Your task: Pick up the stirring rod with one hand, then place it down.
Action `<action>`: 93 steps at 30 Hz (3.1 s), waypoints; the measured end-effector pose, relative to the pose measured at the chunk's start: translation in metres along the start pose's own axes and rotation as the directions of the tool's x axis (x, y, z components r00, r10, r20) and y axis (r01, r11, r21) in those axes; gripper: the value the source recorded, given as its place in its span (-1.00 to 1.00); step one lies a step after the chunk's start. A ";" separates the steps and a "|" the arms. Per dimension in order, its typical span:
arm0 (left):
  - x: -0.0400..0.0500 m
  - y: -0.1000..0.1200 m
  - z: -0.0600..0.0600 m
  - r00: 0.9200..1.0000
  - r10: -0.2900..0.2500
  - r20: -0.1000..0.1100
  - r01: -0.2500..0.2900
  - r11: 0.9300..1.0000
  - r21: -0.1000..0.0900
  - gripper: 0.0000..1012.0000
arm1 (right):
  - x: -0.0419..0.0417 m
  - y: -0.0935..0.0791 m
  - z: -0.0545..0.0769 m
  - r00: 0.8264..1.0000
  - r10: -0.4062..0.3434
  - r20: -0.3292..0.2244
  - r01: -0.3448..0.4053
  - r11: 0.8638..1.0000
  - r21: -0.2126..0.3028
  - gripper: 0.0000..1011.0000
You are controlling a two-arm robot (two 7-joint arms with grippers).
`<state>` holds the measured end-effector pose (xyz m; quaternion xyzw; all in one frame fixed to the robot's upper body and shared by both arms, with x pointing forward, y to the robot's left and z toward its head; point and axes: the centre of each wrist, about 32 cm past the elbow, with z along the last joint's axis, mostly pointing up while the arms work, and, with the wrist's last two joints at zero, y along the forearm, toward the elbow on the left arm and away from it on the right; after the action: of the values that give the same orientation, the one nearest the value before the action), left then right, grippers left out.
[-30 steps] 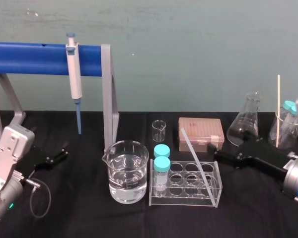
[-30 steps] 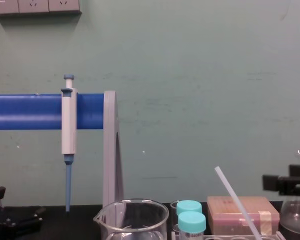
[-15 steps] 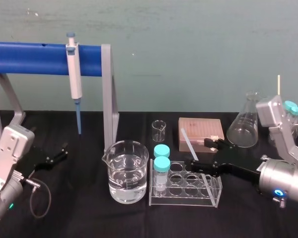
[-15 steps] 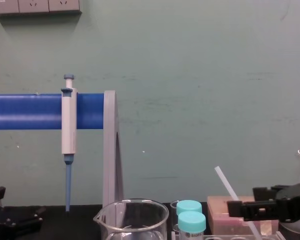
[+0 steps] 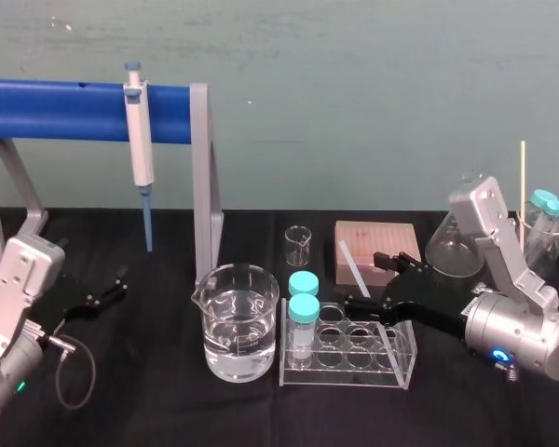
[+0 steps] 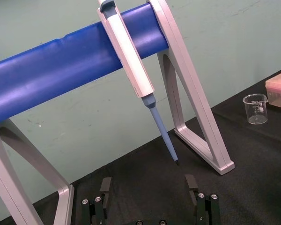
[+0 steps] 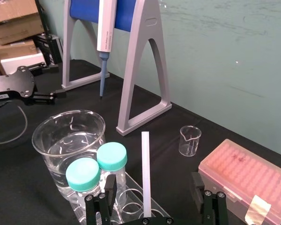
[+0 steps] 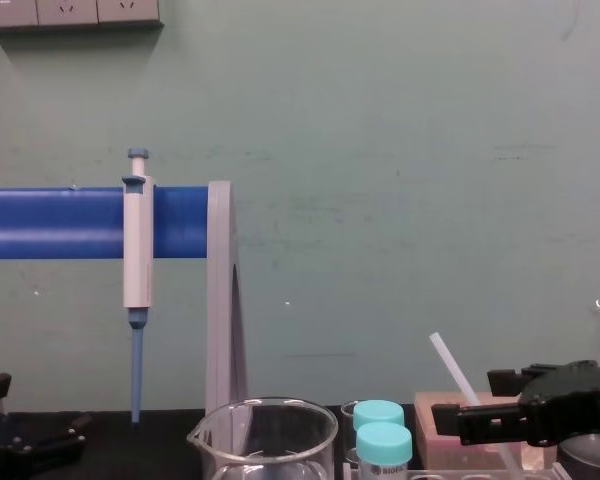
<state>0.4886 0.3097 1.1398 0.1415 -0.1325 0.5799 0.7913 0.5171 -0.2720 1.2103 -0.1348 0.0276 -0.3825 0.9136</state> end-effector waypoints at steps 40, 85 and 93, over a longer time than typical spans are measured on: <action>0.0000 0.000 0.000 1.000 0.000 0.000 0.000 1.000 0.000 0.98 | 0.0000 0.000 0.000 1.000 -0.004 0.003 0.004 1.000 0.002 -0.40; 0.0000 0.000 0.000 1.000 0.000 0.000 0.000 1.000 0.000 0.98 | -0.0044 -0.023 -0.037 0.999 -0.036 0.018 0.026 0.920 0.391 -0.87; 0.0000 0.000 0.000 1.000 0.000 0.000 0.000 1.000 0.000 0.98 | 0.0041 -0.021 -0.011 1.000 -0.021 0.010 0.013 0.850 0.527 -0.87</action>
<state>0.4886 0.3097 1.1398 0.1415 -0.1325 0.5799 0.7913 0.5038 -0.2914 1.2057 0.1177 -0.0864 -0.3825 0.9123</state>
